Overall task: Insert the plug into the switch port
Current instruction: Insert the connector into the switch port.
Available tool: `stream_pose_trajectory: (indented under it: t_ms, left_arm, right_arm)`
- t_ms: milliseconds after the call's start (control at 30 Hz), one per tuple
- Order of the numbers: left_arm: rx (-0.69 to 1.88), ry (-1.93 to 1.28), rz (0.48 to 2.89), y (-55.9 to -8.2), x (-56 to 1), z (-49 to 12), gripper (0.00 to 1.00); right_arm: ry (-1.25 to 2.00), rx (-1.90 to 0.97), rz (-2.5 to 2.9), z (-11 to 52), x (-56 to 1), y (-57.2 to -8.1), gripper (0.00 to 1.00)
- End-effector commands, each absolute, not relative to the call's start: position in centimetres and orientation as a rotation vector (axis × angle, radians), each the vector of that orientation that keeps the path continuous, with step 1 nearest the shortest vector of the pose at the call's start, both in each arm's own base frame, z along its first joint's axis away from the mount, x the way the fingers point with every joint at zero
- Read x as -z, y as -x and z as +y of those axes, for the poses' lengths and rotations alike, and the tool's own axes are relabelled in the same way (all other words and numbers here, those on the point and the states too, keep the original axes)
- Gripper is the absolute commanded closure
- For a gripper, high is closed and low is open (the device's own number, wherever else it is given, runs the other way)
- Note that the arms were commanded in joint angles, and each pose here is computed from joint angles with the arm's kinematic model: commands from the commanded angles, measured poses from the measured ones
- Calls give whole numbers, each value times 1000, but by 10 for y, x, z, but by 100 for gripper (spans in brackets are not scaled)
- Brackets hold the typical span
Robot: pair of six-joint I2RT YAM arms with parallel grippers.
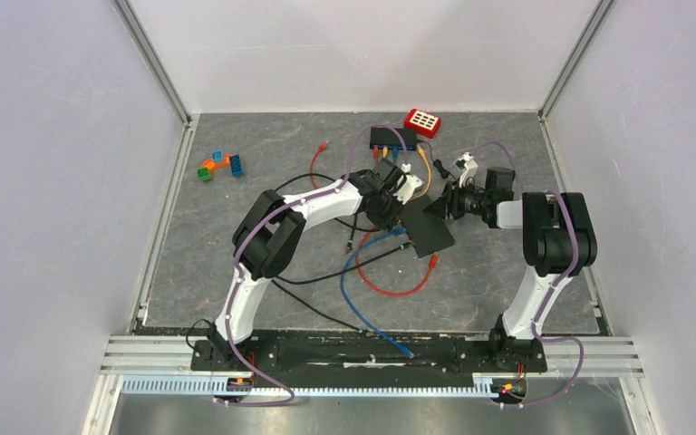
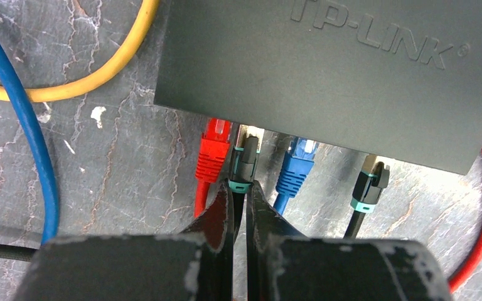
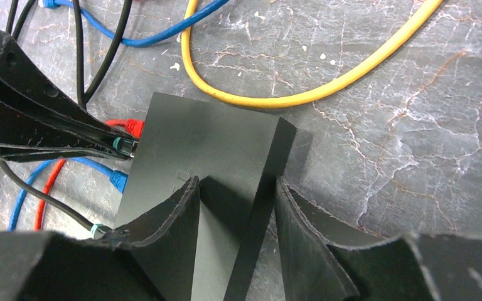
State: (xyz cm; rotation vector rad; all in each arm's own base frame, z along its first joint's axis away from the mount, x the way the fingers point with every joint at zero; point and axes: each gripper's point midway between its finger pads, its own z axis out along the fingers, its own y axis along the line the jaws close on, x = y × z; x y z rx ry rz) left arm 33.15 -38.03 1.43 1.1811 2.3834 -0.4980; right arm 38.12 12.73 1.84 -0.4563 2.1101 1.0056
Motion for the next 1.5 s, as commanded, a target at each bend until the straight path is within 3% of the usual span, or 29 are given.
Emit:
stream_pose_trajectory:
  t_ms: [0,233,567,700,767,1000,1267,1300,1400,1467]
  left_arm:
    - [814,-1123,2281,-314,20,-460,98]
    - [735,-1160,2285,-308,6,-435,88]
    - [692,-1163,2284,-317,-7,-431,72]
    - [633,-1185,2252,-335,-14,-424,87]
    - [630,-1159,2250,-350,-18,-422,89]
    - [663,-1150,2258,-389,-20,-431,80]
    - [650,-1194,2156,-409,-52,-435,72]
    - [653,-1180,2145,-411,-62,-435,66]
    - [683,-1126,2103,-413,-103,-435,38]
    - [712,-1088,2075,-410,-130,-435,32]
  right_arm:
    - [336,-1474,2453,182,19,-258,56]
    - [85,-1263,2364,138,0,-317,53]
    - [31,-1203,2354,122,-1,-329,52]
    - [-49,-1109,2340,103,-6,-346,51]
    - [-70,-1074,2326,98,-10,-354,51]
    - [-157,-960,2305,80,-16,-373,50]
    - [-113,-706,2252,45,-88,-410,31]
    - [-100,-672,2231,41,-105,-414,6]
    - [-70,-635,2164,39,-144,-414,2]
    - [-52,-615,2153,41,-159,-406,2]
